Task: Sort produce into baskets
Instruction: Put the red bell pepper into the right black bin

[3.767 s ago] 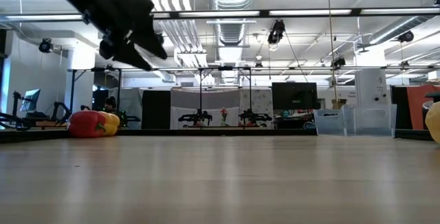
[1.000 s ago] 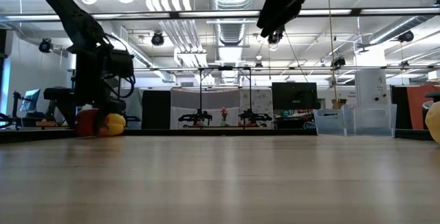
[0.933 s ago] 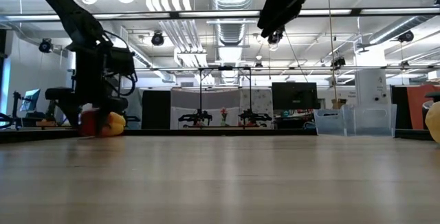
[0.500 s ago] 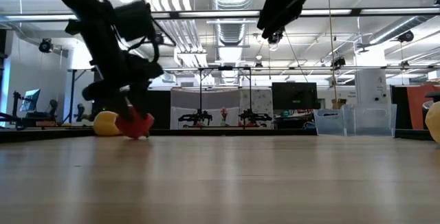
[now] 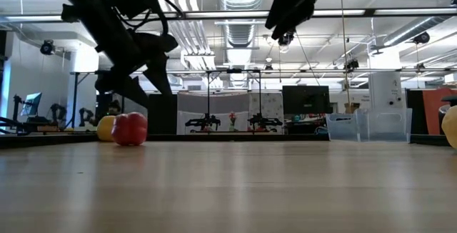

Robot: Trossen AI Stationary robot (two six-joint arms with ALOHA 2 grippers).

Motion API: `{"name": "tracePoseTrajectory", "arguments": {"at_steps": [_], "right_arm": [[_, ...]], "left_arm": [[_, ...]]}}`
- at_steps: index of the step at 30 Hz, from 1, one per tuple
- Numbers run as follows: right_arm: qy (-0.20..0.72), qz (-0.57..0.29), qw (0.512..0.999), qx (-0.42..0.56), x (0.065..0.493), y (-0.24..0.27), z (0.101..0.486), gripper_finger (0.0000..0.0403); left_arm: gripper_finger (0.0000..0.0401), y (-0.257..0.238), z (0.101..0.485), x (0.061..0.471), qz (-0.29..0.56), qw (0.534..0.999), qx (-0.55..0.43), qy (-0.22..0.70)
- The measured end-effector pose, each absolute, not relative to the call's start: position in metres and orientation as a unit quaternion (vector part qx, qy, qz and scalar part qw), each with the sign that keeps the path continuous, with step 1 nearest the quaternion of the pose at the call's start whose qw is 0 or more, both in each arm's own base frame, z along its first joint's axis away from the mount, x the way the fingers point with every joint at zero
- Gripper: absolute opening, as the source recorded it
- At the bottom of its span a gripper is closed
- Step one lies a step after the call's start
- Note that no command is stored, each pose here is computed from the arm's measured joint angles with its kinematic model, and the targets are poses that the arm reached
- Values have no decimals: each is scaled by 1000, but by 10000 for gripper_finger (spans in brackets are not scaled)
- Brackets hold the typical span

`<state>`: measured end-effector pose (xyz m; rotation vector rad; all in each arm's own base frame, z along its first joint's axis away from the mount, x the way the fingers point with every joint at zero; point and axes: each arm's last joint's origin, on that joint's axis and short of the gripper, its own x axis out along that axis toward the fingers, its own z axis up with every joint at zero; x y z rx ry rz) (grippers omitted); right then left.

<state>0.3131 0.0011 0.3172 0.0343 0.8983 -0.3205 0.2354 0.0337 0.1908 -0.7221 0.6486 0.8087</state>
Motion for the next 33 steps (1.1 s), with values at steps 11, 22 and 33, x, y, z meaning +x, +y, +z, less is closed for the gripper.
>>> {"name": "tracePoseTrajectory", "arguments": {"at_steps": [11, 22, 33], "right_arm": [[433, -159, 887, 24, 314, 0, 315, 364], [445, -151, 882, 35, 320, 1, 306, 364], [463, -139, 875, 30, 325, 2, 297, 364]], "left_arm": [[336, 69, 198, 203, 487, 739, -355, 300], [326, 102, 187, 187, 580, 671, -371, 274], [326, 111, 168, 236, 464, 734, -450, 209]]}}
